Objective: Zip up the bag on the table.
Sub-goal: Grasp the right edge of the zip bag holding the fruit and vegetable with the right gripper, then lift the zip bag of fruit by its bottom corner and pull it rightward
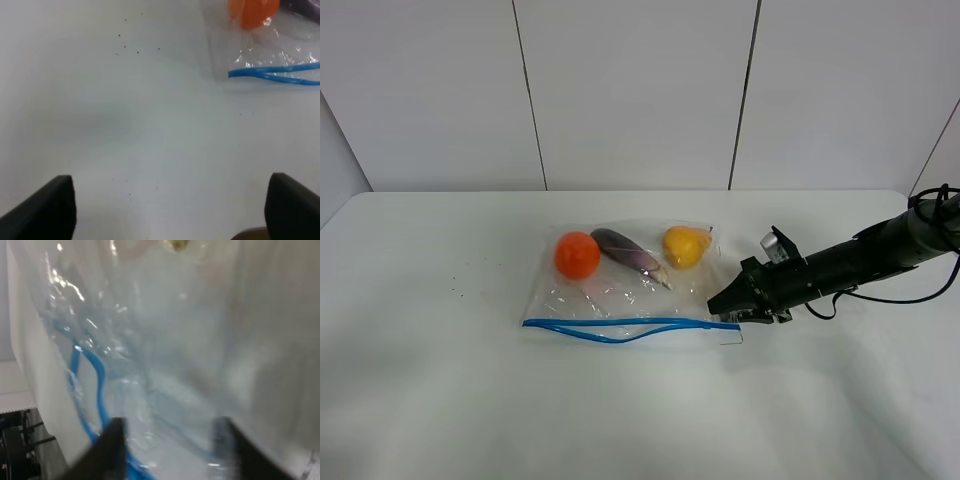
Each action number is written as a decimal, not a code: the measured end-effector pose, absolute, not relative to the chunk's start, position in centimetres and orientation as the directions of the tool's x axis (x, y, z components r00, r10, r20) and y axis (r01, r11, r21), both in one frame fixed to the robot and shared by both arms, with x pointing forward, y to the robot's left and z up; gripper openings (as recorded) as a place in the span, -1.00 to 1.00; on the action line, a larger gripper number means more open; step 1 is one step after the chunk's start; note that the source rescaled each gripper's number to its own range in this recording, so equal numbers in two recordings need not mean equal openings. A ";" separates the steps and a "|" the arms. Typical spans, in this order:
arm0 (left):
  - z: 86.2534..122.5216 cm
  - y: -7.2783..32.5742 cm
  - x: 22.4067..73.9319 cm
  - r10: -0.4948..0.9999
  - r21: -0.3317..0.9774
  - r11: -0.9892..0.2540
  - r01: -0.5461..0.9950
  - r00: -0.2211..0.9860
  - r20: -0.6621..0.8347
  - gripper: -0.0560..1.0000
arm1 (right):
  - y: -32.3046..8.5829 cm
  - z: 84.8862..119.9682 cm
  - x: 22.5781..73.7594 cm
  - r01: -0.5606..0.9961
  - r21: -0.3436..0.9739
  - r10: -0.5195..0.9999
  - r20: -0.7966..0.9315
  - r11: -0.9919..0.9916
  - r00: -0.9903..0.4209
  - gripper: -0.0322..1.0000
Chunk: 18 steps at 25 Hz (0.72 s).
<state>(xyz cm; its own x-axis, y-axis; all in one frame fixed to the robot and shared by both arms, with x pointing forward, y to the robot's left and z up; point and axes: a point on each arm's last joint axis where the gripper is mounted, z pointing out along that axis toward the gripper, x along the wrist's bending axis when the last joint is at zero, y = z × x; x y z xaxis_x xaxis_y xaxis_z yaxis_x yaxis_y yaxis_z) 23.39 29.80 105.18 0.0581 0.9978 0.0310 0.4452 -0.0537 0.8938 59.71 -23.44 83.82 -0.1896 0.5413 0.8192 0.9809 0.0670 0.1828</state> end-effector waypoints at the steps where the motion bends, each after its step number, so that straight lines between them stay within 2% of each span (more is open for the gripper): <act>1: 105.2 29.8 23.4 0.998 0.894 -0.054 0.445 0.058 0.031 1.00 | -23.4 83.8 59.7 0.981 0.183 0.540 0.819 0.071 -0.192 -0.63; 3: 105.2 29.8 23.4 0.998 0.894 -0.054 0.445 0.058 0.031 1.00 | -23.4 83.8 59.6 0.980 0.182 0.540 0.819 0.079 -0.195 -0.94; 8: 105.2 29.8 23.4 0.998 0.894 -0.054 0.445 0.058 0.031 1.00 | -23.4 83.8 59.6 0.980 0.180 0.535 0.821 0.084 -0.197 -0.94; 13: 105.2 29.8 23.4 0.998 0.894 -0.054 0.445 0.058 0.031 1.00 | -23.0 84.5 59.4 0.983 0.166 0.462 0.868 0.080 -0.184 -0.94; 18: 105.2 29.8 23.4 0.998 0.894 -0.054 0.445 0.058 0.031 1.00 | -22.8 85.2 59.7 0.993 0.117 0.409 0.906 0.009 -0.110 -0.94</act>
